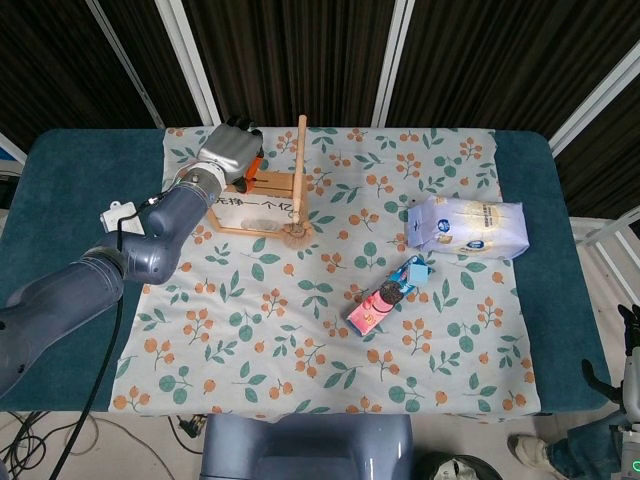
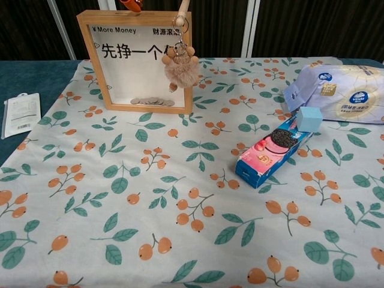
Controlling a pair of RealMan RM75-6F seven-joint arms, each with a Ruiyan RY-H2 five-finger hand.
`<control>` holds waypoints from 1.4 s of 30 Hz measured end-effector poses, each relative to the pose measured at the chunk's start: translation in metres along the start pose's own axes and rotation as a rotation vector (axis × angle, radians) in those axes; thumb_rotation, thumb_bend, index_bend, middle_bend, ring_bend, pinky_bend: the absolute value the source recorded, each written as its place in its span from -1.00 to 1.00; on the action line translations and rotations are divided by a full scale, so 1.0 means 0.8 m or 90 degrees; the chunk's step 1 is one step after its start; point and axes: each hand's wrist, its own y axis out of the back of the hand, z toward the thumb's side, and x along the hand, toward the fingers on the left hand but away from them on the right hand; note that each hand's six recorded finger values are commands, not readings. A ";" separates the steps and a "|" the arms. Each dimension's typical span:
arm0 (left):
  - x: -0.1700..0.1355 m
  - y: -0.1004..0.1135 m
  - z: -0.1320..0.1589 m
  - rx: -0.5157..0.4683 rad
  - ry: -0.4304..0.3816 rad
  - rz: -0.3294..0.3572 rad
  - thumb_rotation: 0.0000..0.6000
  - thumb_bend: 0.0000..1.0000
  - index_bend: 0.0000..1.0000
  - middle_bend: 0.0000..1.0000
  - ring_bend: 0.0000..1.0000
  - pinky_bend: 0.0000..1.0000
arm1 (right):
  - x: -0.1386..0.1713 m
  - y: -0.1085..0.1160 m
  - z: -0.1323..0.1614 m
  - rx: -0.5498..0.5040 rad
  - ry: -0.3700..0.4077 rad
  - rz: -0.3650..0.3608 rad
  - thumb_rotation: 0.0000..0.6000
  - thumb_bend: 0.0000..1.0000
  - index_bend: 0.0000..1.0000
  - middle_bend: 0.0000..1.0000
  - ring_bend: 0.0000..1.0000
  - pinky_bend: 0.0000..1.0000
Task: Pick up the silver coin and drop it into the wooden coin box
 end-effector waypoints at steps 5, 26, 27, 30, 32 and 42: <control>0.000 -0.001 -0.001 0.001 0.002 -0.001 1.00 -0.29 -0.44 -0.66 -1.00 -1.00 | 0.000 0.000 0.000 0.000 0.000 0.000 1.00 -0.26 -0.80 -0.91 -0.99 -1.00; 0.002 -0.001 0.001 0.012 0.008 -0.001 1.00 -0.39 -0.57 -0.67 -1.00 -1.00 | 0.000 0.001 0.000 -0.002 -0.002 0.000 1.00 -0.26 -0.80 -0.91 -0.99 -1.00; 0.002 -0.001 0.001 0.013 0.009 -0.002 1.00 -0.39 -0.57 -0.67 -1.00 -1.00 | 0.000 0.000 0.000 -0.003 -0.002 0.000 1.00 -0.26 -0.80 -0.91 -0.99 -1.00; 0.002 -0.003 0.001 0.013 0.009 -0.004 1.00 -0.38 -0.57 -0.67 -1.00 -1.00 | 0.000 0.000 0.000 -0.003 -0.002 0.001 1.00 -0.26 -0.80 -0.91 -0.99 -1.00; 0.002 -0.003 0.001 0.014 0.010 -0.004 1.00 -0.38 -0.57 -0.67 -1.00 -1.00 | 0.000 0.001 0.000 -0.003 -0.001 0.000 1.00 -0.26 -0.80 -0.91 -0.99 -1.00; -0.007 0.019 -0.001 0.011 0.011 0.033 1.00 -0.38 -0.57 -0.67 -1.00 -1.00 | 0.000 0.001 -0.001 -0.004 -0.002 0.000 1.00 -0.26 -0.80 -0.91 -0.99 -1.00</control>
